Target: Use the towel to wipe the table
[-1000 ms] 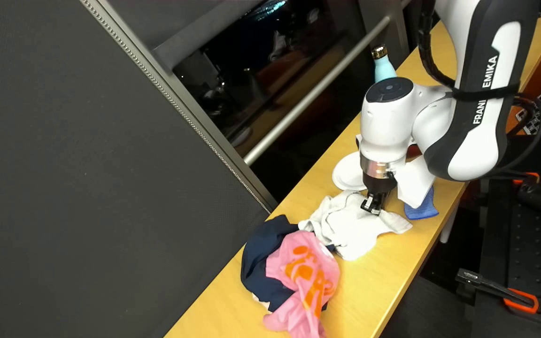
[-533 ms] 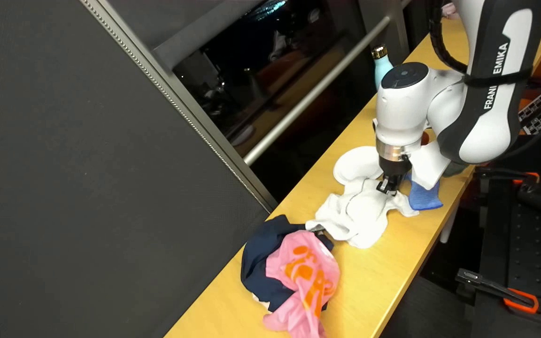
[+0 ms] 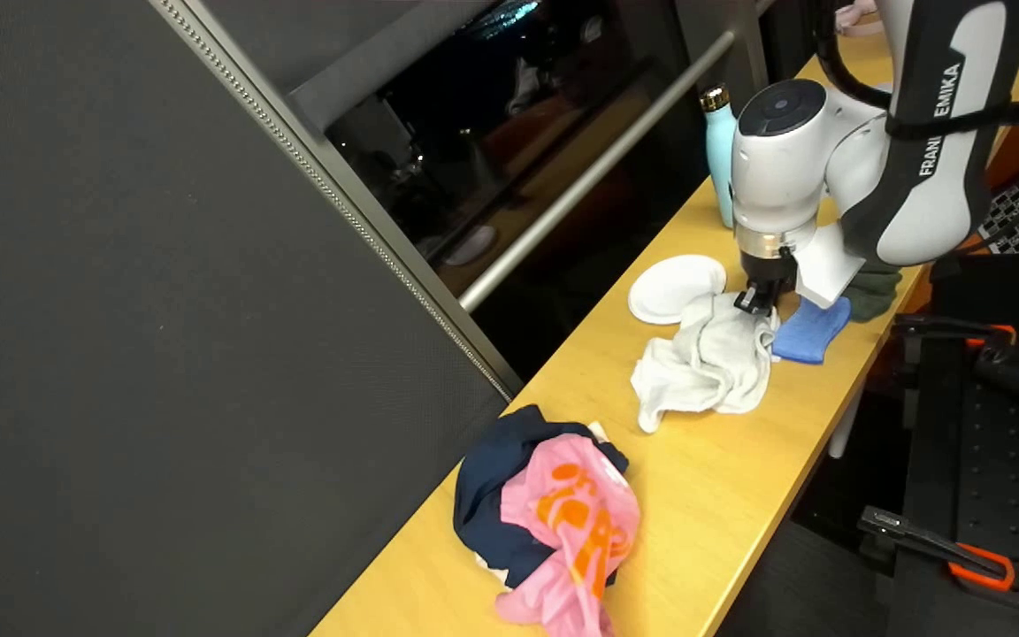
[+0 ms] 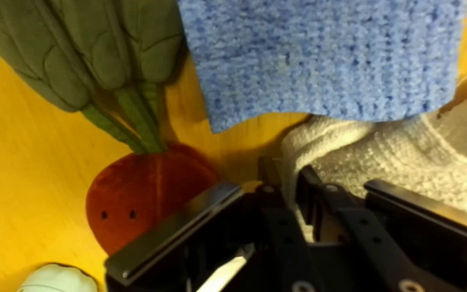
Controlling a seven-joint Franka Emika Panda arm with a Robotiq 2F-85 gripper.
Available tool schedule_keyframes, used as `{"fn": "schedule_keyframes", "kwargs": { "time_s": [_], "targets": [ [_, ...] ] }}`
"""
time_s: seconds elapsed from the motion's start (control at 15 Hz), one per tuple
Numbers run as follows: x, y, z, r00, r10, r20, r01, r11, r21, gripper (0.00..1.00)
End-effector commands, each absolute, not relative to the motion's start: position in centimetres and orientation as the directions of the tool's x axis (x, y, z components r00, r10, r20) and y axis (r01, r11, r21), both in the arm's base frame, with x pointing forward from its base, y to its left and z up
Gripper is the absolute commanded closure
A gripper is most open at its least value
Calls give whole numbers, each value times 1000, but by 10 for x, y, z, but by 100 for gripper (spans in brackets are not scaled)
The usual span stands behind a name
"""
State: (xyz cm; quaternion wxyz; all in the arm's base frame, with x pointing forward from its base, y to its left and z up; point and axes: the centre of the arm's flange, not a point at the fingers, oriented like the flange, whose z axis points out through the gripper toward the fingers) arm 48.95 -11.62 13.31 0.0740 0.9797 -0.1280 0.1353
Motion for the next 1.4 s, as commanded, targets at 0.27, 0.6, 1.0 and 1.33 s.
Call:
{"fn": "schedule_keyframes", "kwargs": {
  "time_s": [0.27, 0.6, 1.0, 1.33],
  "targets": [
    [496, -93, 180, 888, -284, 362, -328, -942, 67, 21],
    [516, -65, 181, 873, -285, 395, -329, -943, 46, 0],
    [525, -31, 148, 890, -275, 363, -315, -947, 54, 32],
    [522, -39, 124, 895, -295, 333, -332, -941, 59, 71]
  ]
}}
